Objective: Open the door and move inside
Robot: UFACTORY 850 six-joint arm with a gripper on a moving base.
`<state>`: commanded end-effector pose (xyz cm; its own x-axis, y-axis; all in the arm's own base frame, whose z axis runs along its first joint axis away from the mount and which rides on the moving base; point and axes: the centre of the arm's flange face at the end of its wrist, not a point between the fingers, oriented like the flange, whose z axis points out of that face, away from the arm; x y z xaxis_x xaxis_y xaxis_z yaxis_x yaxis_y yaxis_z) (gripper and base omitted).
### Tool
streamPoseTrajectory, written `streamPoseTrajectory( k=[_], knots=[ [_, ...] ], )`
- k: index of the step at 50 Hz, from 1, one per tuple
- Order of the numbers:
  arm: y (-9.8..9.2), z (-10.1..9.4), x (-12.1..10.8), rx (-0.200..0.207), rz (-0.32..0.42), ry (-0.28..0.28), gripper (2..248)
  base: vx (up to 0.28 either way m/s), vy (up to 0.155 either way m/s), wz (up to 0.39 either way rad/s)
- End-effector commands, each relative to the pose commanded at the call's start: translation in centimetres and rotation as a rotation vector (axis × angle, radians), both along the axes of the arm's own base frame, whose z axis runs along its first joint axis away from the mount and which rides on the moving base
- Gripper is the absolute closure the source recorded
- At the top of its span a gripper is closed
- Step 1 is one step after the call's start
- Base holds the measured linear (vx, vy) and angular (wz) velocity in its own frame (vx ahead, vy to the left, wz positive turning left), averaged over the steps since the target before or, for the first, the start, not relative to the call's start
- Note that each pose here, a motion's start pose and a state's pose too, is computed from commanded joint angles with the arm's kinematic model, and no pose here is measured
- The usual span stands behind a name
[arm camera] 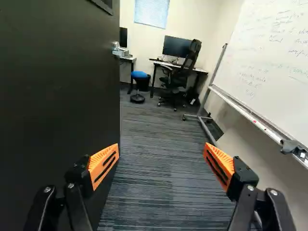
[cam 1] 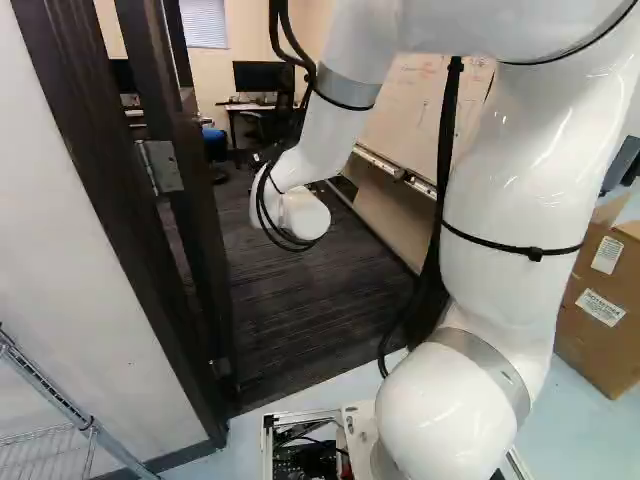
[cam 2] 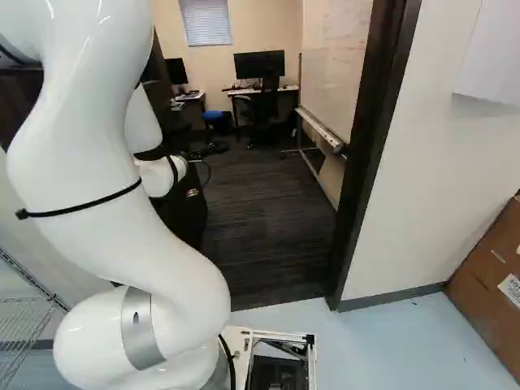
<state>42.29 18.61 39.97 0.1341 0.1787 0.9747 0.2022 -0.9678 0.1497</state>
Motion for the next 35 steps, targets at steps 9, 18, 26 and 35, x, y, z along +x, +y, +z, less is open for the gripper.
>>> streamPoseTrajectory(
  k=[9,18,26,35],
  knots=[
    [-0.2,0.0,-0.1,0.001,-0.002,0.001,3,0.000,0.000,0.000],
    [-0.9,0.0,-0.3,0.004,-0.007,0.006,3,0.000,0.000,0.000],
    [-1.9,0.0,-0.7,0.009,-0.014,0.013,3,0.000,0.000,0.000],
    [-3.4,0.0,-1.4,0.016,-0.026,0.023,3,0.000,0.000,0.000]
  ],
)
